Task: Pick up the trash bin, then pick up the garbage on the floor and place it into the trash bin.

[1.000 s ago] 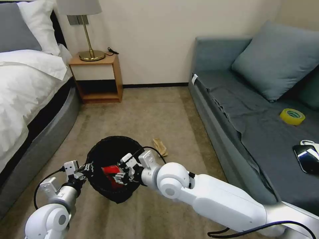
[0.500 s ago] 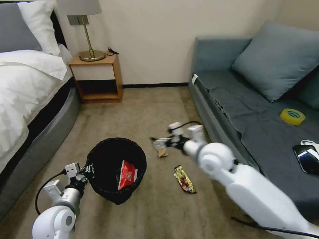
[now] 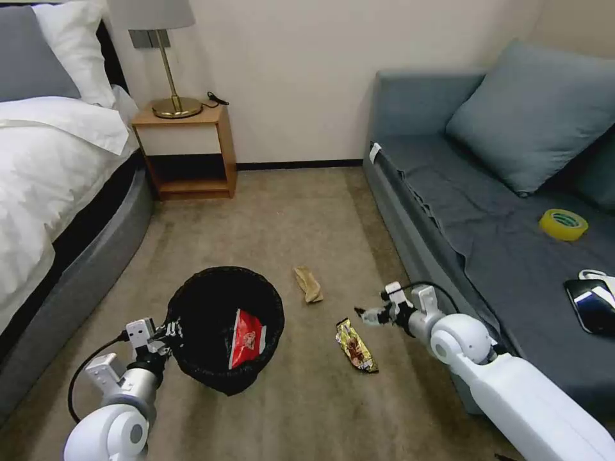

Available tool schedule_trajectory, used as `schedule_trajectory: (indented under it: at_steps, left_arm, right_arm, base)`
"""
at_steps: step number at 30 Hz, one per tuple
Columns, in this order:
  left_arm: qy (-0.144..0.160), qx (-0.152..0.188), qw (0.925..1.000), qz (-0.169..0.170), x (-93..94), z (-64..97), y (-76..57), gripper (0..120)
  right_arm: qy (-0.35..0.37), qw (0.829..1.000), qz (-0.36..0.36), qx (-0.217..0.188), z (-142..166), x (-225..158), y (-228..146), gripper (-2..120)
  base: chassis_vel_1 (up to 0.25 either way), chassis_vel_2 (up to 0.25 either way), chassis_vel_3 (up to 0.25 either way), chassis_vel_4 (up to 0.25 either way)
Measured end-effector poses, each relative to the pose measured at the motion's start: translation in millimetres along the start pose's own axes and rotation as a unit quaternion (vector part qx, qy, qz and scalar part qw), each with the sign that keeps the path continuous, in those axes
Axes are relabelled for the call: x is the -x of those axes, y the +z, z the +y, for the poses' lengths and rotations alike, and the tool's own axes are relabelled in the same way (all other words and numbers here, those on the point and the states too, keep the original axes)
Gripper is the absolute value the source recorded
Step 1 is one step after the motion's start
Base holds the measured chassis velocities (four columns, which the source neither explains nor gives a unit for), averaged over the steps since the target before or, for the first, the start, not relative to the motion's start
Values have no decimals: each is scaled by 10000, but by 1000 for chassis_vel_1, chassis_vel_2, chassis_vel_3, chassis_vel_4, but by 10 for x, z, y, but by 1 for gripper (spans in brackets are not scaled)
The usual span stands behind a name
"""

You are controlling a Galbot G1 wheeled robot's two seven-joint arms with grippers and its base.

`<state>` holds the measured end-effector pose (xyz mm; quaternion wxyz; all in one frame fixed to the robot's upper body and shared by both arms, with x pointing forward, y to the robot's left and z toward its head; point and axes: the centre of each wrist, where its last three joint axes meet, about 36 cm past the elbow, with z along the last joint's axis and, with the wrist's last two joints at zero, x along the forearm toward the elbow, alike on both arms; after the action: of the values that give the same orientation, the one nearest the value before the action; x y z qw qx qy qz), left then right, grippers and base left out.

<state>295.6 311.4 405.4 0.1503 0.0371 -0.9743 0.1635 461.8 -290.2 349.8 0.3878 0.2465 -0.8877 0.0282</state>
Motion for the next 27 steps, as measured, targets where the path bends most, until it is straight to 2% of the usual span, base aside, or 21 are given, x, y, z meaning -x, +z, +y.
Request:
schedule_trajectory:
  at_steps: [6,9,12,14,20,27]
  left_arm:
    - [20,-8,10000,-34,-19,13,-2,4]
    - [18,-13,10000,-46,-17,28,-6,4]
    - [24,-12,10000,-52,-13,50,-1,4]
    - [24,-12,10000,-52,-12,53,0,4]
    - [35,-8,10000,-51,-3,89,26,4]
    - [13,30,10000,-23,34,149,43,4]
  right_arm:
    - [-609,9971,412,212,-285,257,362,100]
    - [-643,9965,476,229,-367,368,437,100]
    - [-778,9947,483,469,-483,503,476,100]
    - [-788,9945,486,486,-494,515,480,100]
    - [-825,9940,687,227,-727,782,564,100]
    - [-867,9934,744,103,-739,961,581,100]
  base:
    - [0,0,0,0]
    - [0,0,0,0]
    - [0,0,0,0]
    - [0,0,0,0]
    - [0,0,0,0]
    - [0,0,0,0]
